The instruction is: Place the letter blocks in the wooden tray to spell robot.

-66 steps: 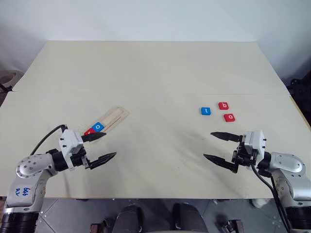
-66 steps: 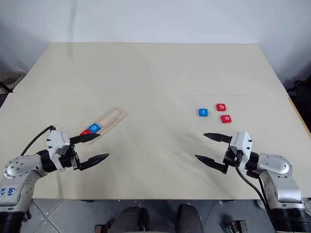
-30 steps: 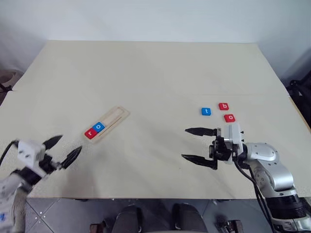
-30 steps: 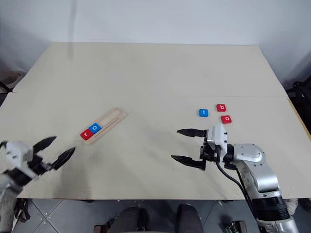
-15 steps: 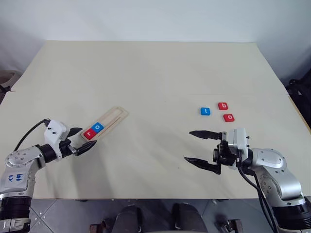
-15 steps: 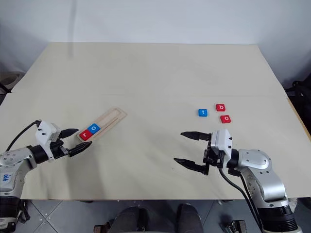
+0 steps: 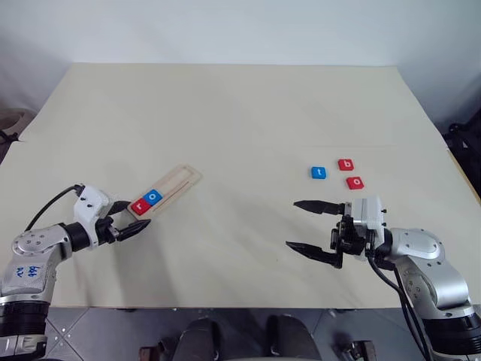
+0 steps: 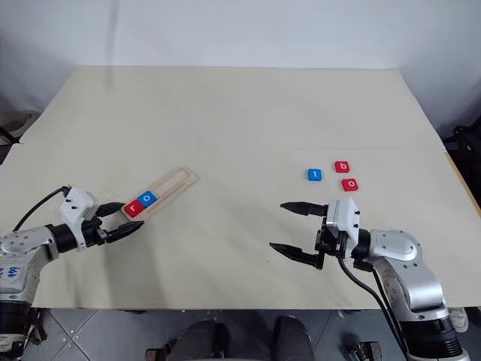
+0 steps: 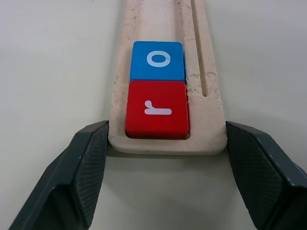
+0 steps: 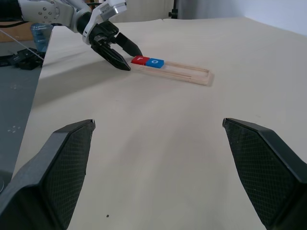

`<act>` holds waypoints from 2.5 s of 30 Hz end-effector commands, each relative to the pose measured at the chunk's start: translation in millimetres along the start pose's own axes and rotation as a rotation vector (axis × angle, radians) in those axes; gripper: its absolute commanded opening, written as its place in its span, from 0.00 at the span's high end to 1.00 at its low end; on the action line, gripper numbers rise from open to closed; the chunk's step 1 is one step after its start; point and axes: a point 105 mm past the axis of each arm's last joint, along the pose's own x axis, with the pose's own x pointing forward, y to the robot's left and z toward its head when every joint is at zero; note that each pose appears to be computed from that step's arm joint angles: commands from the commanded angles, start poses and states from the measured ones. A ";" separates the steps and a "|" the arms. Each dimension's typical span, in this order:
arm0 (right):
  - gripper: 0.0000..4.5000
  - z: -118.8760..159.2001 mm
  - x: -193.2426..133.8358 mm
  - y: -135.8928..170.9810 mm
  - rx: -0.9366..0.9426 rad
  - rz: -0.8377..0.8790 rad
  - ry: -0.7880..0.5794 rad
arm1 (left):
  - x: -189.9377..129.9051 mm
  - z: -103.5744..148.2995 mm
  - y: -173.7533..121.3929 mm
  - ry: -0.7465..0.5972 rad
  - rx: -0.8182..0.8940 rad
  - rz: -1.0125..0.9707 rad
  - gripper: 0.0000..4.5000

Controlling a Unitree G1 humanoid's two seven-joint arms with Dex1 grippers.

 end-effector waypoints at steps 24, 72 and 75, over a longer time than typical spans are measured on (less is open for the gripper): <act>0.00 -22.8 -112.4 40.6 0.092 -0.383 0.251 | 108.5 52.4 -114.6 -0.033 0.429 -0.728 0.24; 0.00 -16.8 -110.7 -96.3 0.242 -1.028 0.337 | 44.0 96.9 -111.5 -0.437 0.196 -0.583 0.01; 0.00 -17.1 -101.6 -112.2 0.261 -1.044 0.347 | 47.0 97.7 -113.3 -0.442 0.200 -0.570 0.01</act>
